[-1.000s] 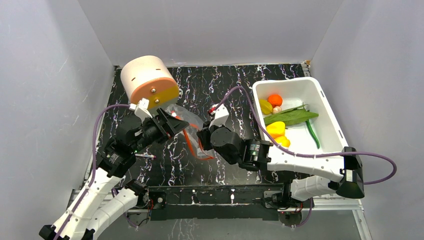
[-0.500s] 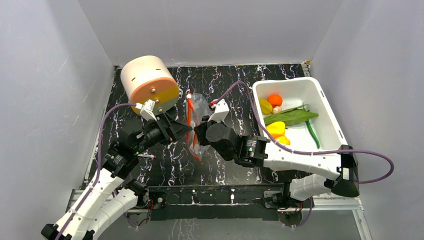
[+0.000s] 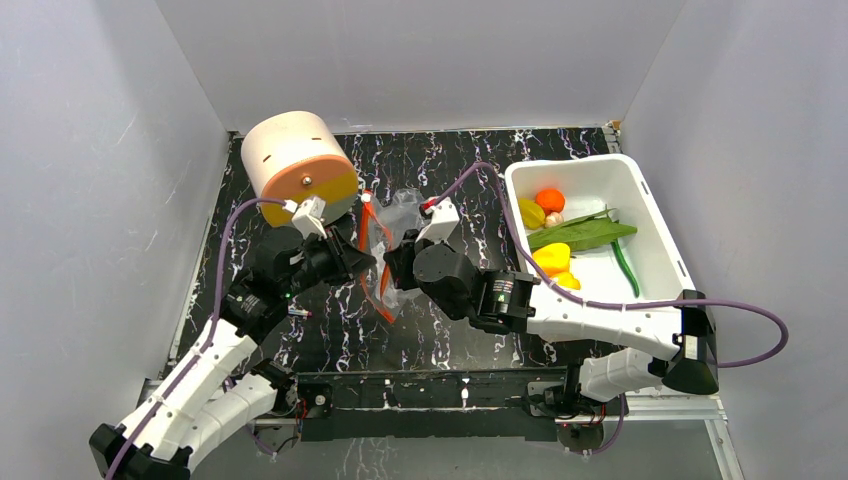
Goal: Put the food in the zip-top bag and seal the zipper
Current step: Open the zipper of the food storage bag.
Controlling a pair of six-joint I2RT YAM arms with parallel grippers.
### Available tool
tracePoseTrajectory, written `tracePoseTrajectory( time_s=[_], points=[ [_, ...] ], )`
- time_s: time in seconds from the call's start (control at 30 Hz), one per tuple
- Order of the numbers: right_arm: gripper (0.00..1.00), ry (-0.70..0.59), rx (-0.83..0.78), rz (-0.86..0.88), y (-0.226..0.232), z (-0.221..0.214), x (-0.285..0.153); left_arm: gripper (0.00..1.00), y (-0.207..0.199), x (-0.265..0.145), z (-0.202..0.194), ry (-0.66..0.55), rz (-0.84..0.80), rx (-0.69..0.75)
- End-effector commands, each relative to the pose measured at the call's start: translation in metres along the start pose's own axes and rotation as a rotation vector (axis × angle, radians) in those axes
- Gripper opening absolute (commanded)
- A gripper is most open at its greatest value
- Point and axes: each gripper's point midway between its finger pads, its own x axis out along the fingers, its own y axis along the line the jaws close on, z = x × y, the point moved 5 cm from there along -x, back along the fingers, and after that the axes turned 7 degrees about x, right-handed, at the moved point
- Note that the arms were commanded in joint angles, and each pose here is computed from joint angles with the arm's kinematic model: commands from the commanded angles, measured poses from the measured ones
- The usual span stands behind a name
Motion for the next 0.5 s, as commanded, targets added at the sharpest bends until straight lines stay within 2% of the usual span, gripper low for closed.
tracePoseTrajectory(
  time_s=[0.0,0.23,0.33,0.47],
  points=[
    [0.00,-0.030,0.021,-0.016,-0.002,0.006,-0.001,0.01,-0.005,-0.010,0.020,-0.083,0.018,0.085],
    [0.00,-0.002,-0.029,-0.247,-0.068,0.004,0.002,0.00,0.013,-0.027,0.033,-0.167,0.180,0.166],
    [0.00,-0.026,0.007,-0.269,-0.087,0.008,-0.007,0.00,0.025,-0.032,0.036,-0.194,0.267,0.184],
    [0.00,-0.004,0.030,-0.256,-0.092,-0.002,-0.007,0.00,0.026,-0.031,0.035,-0.190,0.268,0.217]
  ],
)
